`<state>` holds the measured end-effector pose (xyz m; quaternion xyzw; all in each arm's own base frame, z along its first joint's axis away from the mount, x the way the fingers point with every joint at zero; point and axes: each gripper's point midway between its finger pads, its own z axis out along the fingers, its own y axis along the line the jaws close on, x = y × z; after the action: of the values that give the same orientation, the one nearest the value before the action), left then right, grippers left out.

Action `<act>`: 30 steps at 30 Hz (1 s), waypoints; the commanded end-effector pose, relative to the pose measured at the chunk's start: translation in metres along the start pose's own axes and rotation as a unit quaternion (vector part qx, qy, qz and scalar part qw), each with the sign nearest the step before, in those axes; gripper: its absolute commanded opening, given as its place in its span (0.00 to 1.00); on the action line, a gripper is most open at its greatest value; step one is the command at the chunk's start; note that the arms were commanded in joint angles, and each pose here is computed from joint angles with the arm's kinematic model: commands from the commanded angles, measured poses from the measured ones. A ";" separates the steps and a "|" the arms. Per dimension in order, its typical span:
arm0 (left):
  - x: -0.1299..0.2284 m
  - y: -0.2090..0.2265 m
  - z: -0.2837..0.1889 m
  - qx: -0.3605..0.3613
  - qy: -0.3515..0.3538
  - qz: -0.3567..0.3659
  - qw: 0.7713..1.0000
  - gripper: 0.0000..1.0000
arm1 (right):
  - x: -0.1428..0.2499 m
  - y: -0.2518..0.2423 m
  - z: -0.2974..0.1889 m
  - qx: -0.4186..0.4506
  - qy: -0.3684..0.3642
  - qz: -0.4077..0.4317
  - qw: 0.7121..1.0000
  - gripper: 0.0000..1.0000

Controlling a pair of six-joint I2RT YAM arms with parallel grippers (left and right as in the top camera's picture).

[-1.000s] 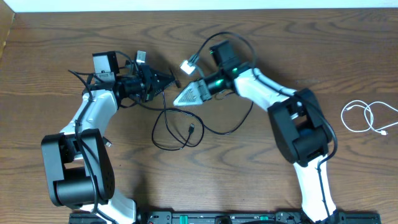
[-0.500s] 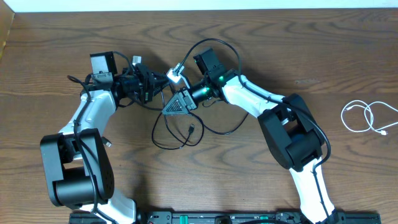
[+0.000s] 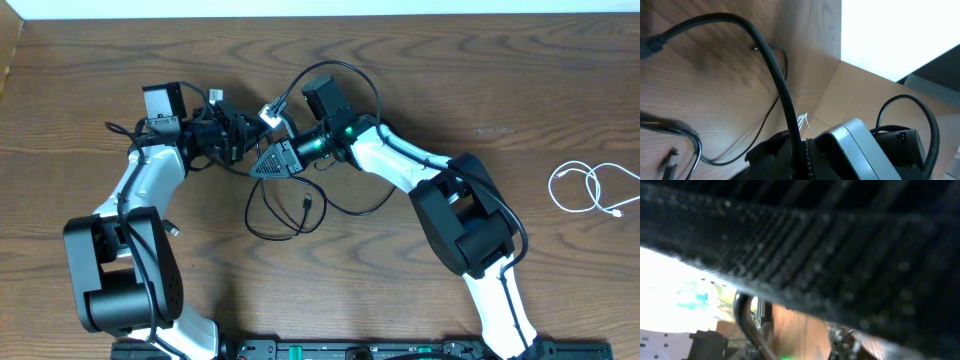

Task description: Untangle cables

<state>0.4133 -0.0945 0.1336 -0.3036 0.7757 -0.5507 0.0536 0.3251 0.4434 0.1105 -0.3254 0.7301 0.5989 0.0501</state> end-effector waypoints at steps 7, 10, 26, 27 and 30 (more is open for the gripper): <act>-0.007 -0.020 0.003 0.016 -0.019 0.065 0.998 0.08 | 0.027 0.038 0.024 -0.083 0.057 0.008 0.995 0.06; -0.012 -0.018 0.002 0.007 -0.035 0.104 0.994 0.08 | 0.026 0.034 0.019 -0.079 0.055 0.018 0.995 0.01; -0.041 0.072 -0.026 -0.211 -0.124 0.122 0.962 0.73 | 0.004 0.026 -0.030 -0.096 0.019 0.013 0.995 0.01; -0.043 0.080 -0.030 -0.232 -0.132 0.114 0.957 0.73 | 0.001 0.028 -0.034 -0.094 0.015 0.009 0.995 0.01; -0.044 0.099 -0.040 -0.281 -0.146 0.094 0.944 0.73 | -0.010 0.040 -0.046 -0.092 0.001 -0.012 0.996 0.01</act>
<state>0.3926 -0.0435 0.0597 -0.2981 0.8886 -0.3300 0.1122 0.3227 0.4189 0.1313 -0.3186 0.6888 0.6512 -0.0017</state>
